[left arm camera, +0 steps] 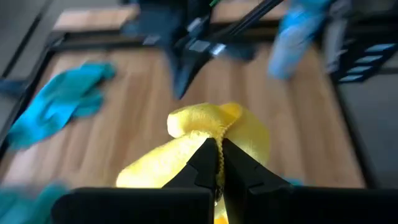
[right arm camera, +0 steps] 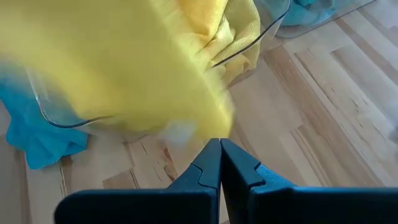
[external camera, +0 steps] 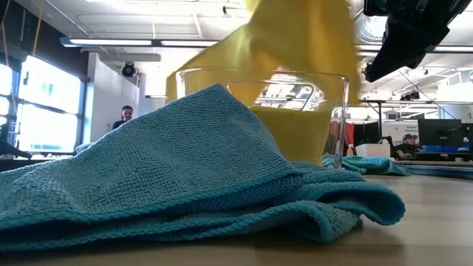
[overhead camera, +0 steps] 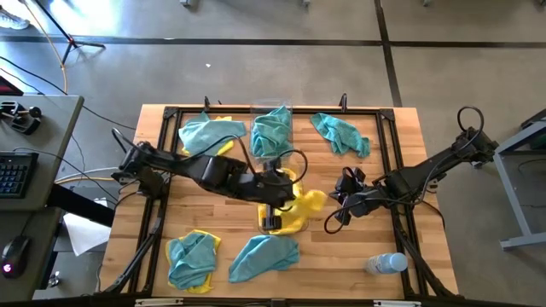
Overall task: Sort microfiber towel by color & place in baskets
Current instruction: Put the yellow towel into the bottom transparent bin
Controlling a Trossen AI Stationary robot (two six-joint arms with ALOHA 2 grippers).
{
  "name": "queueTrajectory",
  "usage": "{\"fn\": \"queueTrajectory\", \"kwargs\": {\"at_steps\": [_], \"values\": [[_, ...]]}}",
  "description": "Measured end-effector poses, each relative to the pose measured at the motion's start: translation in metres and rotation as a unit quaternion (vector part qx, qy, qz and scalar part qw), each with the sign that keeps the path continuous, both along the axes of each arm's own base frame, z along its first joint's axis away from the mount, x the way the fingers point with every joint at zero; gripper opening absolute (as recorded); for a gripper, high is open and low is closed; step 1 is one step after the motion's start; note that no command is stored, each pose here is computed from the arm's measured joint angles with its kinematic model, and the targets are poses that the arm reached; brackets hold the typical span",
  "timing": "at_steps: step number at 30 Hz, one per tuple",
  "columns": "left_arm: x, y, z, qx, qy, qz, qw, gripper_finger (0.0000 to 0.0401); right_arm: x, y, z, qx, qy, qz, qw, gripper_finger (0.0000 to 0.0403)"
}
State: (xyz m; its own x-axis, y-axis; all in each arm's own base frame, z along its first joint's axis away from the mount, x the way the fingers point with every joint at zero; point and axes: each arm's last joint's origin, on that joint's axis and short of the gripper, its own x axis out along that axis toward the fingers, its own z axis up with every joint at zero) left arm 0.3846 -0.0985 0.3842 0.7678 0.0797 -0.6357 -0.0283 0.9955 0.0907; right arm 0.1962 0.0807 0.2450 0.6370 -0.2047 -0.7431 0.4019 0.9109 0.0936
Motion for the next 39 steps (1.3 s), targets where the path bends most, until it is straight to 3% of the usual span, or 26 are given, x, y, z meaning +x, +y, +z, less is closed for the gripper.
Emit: {"fn": "queueTrajectory", "kwargs": {"at_steps": [4, 11, 19, 25, 31, 39], "values": [[-0.001, 0.002, 0.007, 0.011, -0.022, -0.01, 1.0, 0.0, 0.0, -0.001, 0.0, -0.006, -0.006, -0.01, 1.0, 0.0], [-0.032, 0.022, 0.027, 0.078, -0.013, 0.101, 0.992, 0.0, 0.0, -0.001, 0.0, -0.007, -0.008, -0.012, 1.0, 0.0], [-0.05, 0.029, 0.008, -0.006, 0.12, 0.14, 0.983, 0.0, 0.0, -0.001, 0.001, -0.004, -0.009, -0.017, 1.0, 0.0], [-0.02, 0.029, -0.022, -0.017, 0.142, 0.157, 0.977, 0.0, 0.0, -0.001, 0.001, -0.011, -0.012, -0.02, 1.0, 0.0], [0.027, 0.031, -0.074, -0.001, 0.17, 0.123, 0.978, 0.0, 0.001, -0.002, 0.001, -0.027, -0.023, -0.036, 0.999, 0.0], [0.057, 0.041, -0.139, 0.012, 0.258, 0.085, 0.962, 0.0, 0.001, -0.002, 0.001, -0.023, -0.024, -0.035, 0.999, 0.0]]}}
